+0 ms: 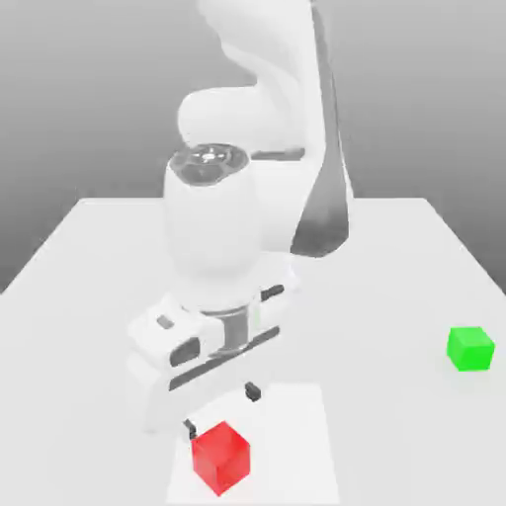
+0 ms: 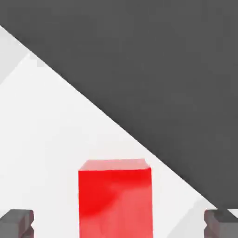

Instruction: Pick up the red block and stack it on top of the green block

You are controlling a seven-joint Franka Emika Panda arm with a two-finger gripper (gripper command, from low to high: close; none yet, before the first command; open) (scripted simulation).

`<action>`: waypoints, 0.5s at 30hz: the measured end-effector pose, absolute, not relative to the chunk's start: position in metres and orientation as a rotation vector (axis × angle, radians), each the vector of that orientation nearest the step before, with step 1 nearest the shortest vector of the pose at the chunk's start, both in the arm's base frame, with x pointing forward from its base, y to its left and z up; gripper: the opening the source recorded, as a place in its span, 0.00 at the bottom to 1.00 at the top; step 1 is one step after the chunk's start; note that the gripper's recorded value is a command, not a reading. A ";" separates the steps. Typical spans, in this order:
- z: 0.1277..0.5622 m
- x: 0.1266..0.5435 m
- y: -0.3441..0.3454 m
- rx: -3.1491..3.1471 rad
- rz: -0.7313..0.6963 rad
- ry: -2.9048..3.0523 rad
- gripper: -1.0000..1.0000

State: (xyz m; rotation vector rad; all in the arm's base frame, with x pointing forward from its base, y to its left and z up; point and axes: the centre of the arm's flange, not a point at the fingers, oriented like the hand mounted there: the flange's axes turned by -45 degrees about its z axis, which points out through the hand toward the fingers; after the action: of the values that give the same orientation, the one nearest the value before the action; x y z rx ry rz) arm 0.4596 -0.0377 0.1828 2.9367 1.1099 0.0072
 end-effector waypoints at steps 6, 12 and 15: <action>0.149 0.457 -0.038 2.938 0.000 1.112 0.00; 0.168 0.459 -0.038 2.936 0.000 1.115 0.00; 0.202 0.457 -0.036 2.936 -0.001 1.120 0.00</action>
State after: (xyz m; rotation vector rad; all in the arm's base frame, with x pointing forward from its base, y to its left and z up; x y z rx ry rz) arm 0.4573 -0.0365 0.2015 2.9361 1.1196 -0.0011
